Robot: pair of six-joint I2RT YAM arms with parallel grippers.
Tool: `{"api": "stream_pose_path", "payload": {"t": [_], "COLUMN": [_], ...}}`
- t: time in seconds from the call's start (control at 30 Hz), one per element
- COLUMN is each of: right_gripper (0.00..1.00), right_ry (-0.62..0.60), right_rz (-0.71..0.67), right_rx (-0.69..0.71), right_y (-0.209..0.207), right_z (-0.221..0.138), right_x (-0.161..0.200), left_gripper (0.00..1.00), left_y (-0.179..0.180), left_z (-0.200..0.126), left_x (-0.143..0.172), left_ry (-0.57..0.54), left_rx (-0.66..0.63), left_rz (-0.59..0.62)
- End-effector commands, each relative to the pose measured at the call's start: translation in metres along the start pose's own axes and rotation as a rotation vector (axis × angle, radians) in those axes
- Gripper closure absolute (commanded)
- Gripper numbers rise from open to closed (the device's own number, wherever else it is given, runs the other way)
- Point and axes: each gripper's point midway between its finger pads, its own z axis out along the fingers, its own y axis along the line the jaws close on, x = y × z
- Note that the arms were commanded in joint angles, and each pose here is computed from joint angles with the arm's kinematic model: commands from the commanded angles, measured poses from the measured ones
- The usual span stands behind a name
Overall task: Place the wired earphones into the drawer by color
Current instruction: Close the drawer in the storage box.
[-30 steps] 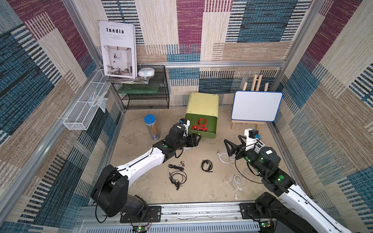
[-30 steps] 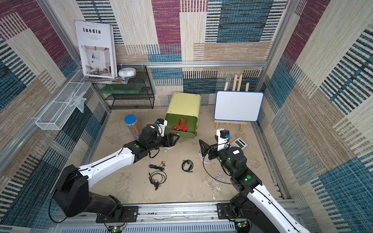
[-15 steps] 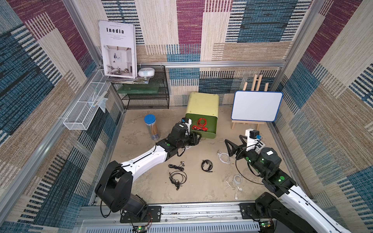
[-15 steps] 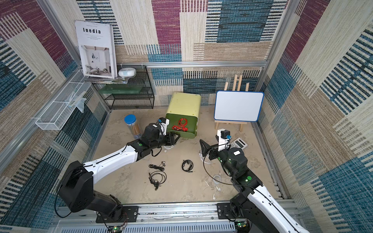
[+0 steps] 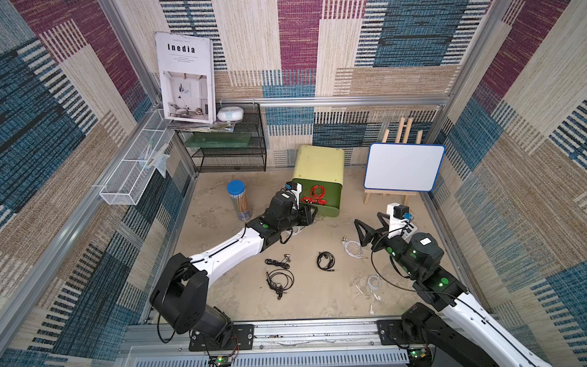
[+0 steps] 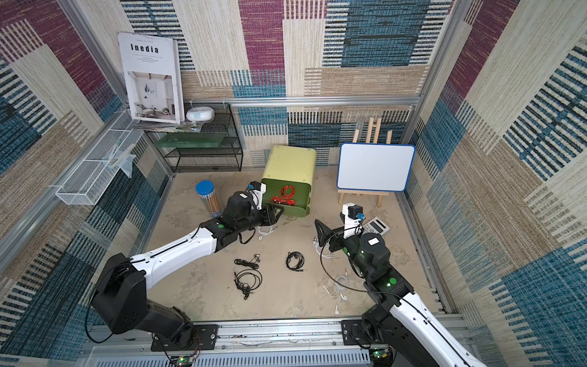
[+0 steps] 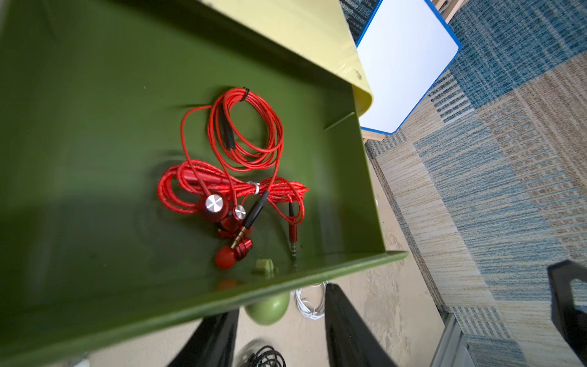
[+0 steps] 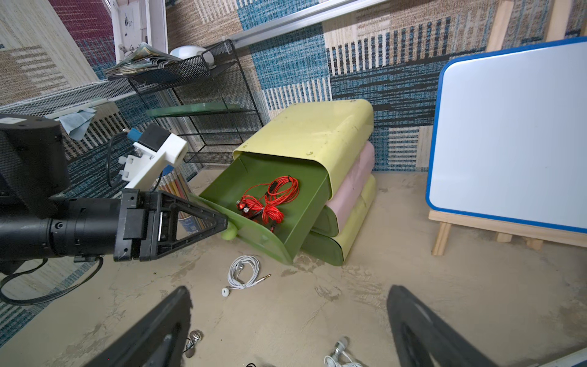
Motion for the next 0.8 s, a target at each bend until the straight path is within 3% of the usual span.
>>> {"api": "stream_pose_path", "payload": {"t": [0.0,0.77], "right_gripper": [0.01,0.01], "right_ry": [-0.014,-0.026], "right_rz": [0.002,-0.006], "right_rx": [0.007,0.015], "right_y": [-0.001,-0.002], "right_z": [-0.001,-0.005], "right_x": [-0.003,-0.006], "left_gripper": [0.52,0.55], "left_y": [-0.004,-0.007], "left_z": [0.001,0.022], "left_x": [-0.013,-0.034], "left_ry": [-0.043,-0.061], "left_rx": [0.001,-0.026], "left_rz": [0.023,0.089]}}
